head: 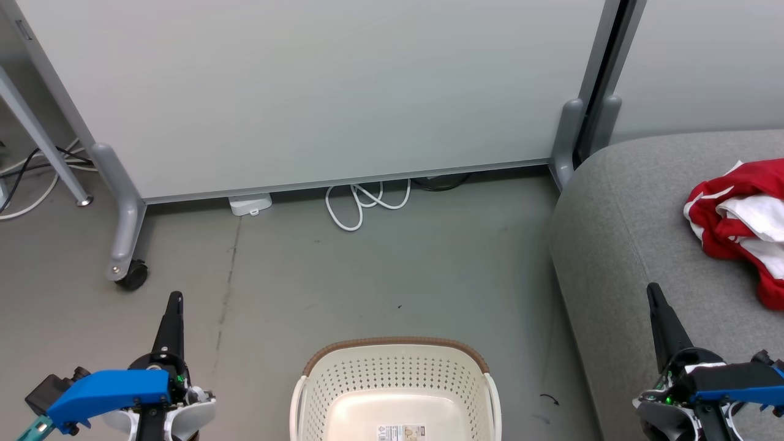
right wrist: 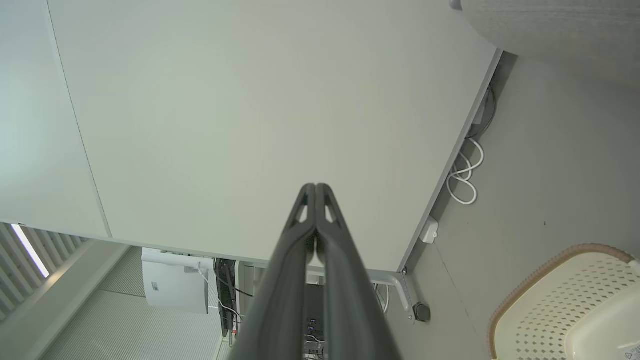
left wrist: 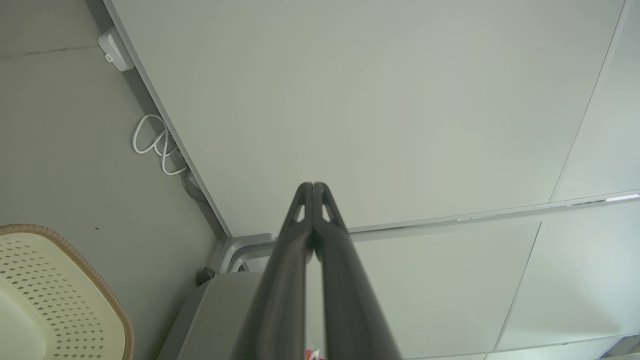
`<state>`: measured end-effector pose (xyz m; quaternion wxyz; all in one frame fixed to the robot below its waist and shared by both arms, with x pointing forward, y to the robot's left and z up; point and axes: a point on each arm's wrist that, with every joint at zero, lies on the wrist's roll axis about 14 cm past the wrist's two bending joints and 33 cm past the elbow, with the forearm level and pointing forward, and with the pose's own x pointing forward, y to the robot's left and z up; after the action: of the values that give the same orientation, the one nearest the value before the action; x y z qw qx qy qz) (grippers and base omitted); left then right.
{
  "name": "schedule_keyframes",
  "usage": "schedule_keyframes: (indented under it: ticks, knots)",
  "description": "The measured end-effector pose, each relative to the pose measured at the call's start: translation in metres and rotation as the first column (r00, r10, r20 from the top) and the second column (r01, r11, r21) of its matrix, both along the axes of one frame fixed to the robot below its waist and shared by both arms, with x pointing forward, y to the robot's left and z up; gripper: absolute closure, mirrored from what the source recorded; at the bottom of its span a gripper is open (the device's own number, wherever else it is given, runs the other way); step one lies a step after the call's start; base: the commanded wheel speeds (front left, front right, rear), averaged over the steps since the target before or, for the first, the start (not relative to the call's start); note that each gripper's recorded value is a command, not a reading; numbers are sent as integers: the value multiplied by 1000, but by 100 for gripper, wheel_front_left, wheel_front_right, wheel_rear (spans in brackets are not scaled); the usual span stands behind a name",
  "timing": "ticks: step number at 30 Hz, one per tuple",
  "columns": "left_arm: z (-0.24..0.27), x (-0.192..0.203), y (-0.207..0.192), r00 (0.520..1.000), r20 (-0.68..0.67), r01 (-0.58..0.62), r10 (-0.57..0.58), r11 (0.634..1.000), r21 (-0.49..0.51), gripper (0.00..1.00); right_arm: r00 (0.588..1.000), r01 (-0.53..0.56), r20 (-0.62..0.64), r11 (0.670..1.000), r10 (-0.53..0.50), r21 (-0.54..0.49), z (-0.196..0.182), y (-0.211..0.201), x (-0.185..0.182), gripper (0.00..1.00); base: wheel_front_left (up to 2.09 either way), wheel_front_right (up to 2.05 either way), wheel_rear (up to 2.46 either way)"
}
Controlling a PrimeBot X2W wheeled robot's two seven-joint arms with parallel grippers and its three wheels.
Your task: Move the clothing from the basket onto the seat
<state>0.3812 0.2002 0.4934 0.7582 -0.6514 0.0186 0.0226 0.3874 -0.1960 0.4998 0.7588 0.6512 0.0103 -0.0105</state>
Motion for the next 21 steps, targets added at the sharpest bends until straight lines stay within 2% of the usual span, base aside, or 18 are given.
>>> schedule_keyframes:
  ticks: [21]
  knots:
    - [9,6,0,999,40,7,-1,989,-145,100,1000,-1,18,989,-1,149,4,-3,0,100,0,0,0]
